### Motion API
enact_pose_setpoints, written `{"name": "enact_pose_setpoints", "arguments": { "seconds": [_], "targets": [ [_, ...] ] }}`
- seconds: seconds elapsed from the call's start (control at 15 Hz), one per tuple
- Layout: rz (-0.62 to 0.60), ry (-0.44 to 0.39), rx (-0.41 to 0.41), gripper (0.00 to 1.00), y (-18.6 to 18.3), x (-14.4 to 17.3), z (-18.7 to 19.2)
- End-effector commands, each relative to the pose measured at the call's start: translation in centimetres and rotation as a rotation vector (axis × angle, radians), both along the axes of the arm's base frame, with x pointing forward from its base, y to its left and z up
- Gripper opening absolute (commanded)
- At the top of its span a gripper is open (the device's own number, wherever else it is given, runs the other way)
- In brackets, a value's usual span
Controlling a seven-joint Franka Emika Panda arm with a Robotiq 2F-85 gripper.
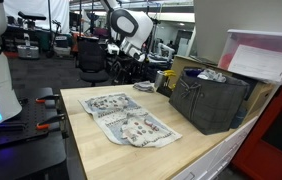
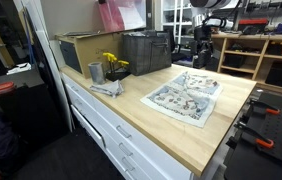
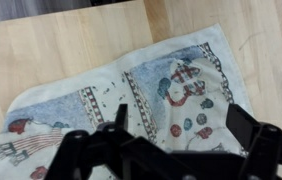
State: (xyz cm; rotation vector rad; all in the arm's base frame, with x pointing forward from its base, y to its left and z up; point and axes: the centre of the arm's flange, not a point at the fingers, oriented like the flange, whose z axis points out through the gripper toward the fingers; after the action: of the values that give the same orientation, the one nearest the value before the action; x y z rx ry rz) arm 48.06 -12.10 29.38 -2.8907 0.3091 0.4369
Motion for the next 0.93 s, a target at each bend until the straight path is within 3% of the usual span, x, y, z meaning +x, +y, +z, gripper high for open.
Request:
{"name": "enact_pose_setpoints", "arguments": {
  "seconds": [0.0,0.27,0.33,0.87],
  "targets": [
    [0.08,0.016,-0.025,1.0,-1.2,-2.6,1.9],
    [0.069,-0.007,-0.076,1.0,-1.1,-3.3,3.4],
    [0.078,0.01,-0.055,1.0,-1.4,-1.7,1.6],
    [0.079,0.016,-0.054,1.0,-1.3,-1.7,1.3]
  ]
}}
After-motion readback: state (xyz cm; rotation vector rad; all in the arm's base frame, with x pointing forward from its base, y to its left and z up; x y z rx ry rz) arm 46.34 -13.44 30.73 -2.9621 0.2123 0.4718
